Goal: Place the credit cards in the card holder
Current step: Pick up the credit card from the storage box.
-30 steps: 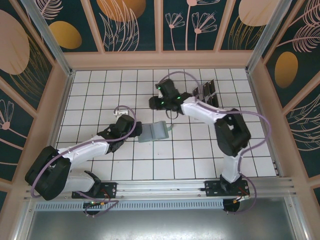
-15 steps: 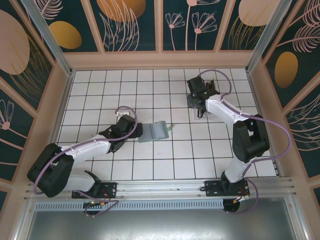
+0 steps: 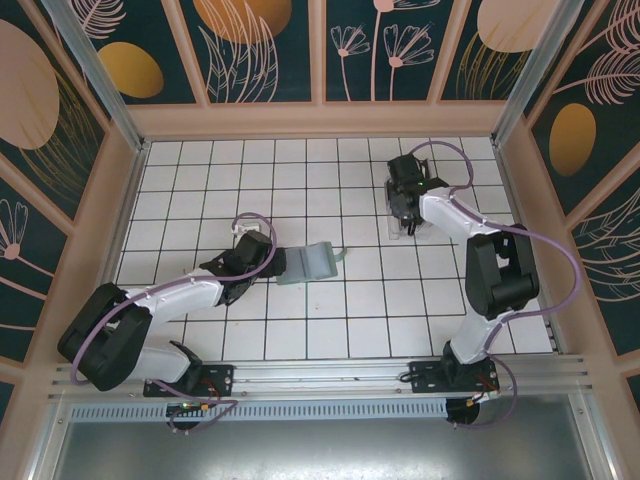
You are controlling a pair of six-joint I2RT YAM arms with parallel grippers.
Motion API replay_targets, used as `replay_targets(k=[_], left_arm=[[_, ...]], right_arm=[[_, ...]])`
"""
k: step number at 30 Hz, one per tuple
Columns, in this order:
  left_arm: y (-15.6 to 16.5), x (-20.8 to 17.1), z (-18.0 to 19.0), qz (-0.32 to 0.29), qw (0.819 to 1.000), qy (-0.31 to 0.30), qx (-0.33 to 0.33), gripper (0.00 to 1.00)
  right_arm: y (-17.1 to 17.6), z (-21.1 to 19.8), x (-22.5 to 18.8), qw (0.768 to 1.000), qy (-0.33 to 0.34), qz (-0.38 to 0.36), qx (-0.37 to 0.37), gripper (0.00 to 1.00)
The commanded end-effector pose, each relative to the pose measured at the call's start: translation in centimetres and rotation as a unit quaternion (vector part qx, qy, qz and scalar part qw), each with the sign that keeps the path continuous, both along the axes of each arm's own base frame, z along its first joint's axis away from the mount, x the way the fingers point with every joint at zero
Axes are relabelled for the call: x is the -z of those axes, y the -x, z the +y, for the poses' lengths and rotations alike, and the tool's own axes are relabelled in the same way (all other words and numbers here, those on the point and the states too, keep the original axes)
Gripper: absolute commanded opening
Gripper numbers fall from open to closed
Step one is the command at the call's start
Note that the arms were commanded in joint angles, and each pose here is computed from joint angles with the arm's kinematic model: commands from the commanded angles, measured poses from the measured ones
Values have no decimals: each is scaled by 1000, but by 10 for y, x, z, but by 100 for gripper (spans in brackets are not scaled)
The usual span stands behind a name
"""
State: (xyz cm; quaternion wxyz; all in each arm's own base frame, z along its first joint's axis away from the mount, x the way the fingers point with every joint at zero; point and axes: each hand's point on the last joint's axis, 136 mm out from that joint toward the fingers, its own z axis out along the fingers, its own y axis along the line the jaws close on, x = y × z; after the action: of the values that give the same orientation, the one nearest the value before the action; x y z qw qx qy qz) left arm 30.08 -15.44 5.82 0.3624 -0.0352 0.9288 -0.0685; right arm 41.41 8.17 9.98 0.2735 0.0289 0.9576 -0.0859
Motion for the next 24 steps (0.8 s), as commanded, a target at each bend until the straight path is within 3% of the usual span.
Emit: replay_targets(k=[1, 24], left_arm=[[-7, -3, -2, -6, 1000, 7, -6, 99], [-8, 0, -4, -1, 1000, 6, -4, 98]], right_arm=[[0, -5, 14, 1000, 12, 14, 0, 36], [-12, 7, 8, 1000, -17, 3, -13, 27]])
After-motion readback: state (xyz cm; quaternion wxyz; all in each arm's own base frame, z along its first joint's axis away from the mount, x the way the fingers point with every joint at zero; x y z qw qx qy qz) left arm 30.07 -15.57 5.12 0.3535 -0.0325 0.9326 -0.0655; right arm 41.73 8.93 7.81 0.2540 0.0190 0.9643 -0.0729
